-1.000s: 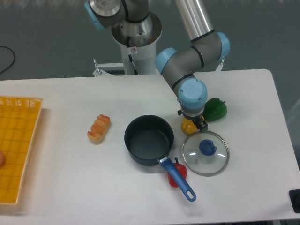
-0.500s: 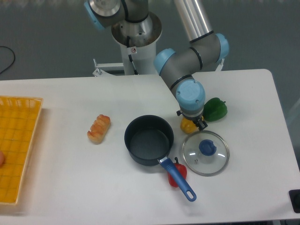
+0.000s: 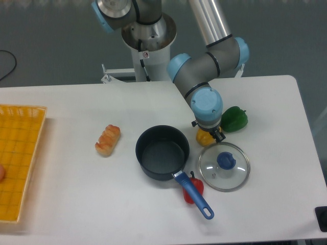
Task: Pick up the yellow pepper
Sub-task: 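Lower the gripper onto the yellow pepper and close on it, then lift the yellow pepper and carry it toward the saucepan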
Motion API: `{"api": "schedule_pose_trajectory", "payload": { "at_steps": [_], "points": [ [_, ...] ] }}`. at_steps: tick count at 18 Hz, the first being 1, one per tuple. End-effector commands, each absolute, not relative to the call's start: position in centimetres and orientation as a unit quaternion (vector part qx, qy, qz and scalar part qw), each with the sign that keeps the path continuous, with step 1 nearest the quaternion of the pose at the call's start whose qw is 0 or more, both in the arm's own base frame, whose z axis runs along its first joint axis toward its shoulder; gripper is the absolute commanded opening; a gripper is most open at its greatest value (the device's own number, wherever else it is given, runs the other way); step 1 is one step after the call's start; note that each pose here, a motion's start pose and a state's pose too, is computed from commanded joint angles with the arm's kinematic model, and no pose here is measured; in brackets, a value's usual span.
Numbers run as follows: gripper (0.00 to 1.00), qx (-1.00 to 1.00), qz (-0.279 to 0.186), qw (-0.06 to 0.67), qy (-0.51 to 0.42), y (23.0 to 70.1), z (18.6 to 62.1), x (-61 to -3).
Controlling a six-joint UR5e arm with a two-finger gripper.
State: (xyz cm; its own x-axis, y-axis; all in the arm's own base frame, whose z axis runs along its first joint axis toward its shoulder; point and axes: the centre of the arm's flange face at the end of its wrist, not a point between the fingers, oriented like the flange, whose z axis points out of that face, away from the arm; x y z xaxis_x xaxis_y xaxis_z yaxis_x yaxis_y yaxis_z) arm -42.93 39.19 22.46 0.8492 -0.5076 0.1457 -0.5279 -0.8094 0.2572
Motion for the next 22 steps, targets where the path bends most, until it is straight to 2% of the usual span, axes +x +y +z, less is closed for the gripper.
{"api": "schedule_pose_trajectory", "payload": {
  "at_steps": [5, 8, 16, 22],
  "points": [
    [0.6, 0.947, 0.04, 0.14, -0.288, 41.9, 26.7, -42.6],
    [0.6, 0.951, 0.029, 0.105, -0.289, 43.3, 28.5, -42.6],
    [0.6, 0.951, -0.005, 0.057, -0.304, 44.3, 33.9, -43.7],
    [0.6, 0.952, -0.007, 0.022, -0.305, 44.7, 36.2, -42.9]
  ]
}}
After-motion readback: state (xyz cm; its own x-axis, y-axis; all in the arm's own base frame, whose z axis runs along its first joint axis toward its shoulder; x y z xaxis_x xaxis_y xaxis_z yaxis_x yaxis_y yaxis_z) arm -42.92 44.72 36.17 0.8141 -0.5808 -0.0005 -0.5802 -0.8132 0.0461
